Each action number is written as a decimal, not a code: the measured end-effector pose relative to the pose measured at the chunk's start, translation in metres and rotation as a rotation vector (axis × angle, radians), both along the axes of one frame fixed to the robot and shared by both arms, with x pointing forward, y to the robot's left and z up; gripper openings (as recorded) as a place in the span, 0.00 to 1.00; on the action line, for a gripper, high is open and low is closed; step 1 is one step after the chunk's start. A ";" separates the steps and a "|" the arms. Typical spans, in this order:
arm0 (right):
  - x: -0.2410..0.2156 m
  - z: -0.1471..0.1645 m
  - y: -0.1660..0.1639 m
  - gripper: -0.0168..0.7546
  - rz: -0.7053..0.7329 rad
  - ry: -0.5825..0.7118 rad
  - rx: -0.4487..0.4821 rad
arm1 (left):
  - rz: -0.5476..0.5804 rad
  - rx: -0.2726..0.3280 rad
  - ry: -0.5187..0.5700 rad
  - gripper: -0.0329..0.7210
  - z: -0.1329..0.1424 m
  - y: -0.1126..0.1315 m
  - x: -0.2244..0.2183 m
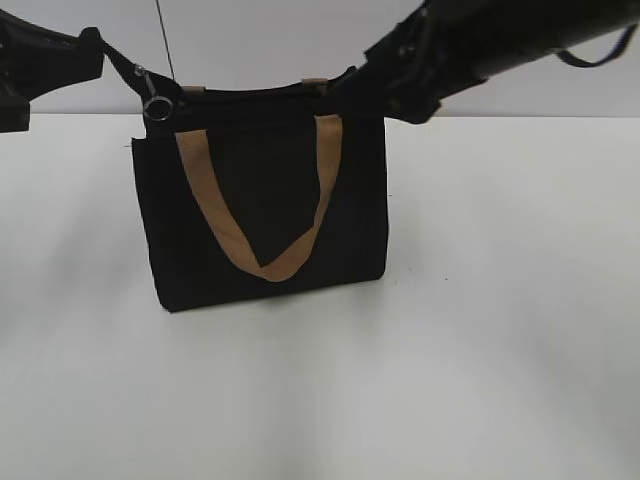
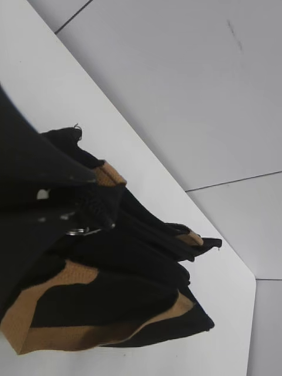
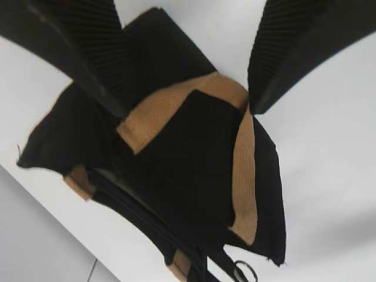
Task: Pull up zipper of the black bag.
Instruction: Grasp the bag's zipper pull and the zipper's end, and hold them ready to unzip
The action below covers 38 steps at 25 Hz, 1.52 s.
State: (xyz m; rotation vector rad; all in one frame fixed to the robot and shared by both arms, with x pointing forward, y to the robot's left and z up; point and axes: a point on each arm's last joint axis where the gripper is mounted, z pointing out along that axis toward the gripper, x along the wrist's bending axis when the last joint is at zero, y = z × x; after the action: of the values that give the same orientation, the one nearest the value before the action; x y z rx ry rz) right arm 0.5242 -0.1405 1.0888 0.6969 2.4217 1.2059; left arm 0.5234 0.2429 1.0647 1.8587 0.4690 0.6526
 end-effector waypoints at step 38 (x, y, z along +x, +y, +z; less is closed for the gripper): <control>0.070 -0.065 0.161 0.41 0.198 -0.060 -0.002 | -0.003 -0.001 -0.010 0.08 0.003 0.000 -0.002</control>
State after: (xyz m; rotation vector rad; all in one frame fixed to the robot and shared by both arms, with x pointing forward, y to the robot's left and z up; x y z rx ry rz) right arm 0.5941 0.0202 1.0236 0.4207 2.4874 1.2791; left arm 0.5215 0.2426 1.0676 1.8538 0.4595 0.6591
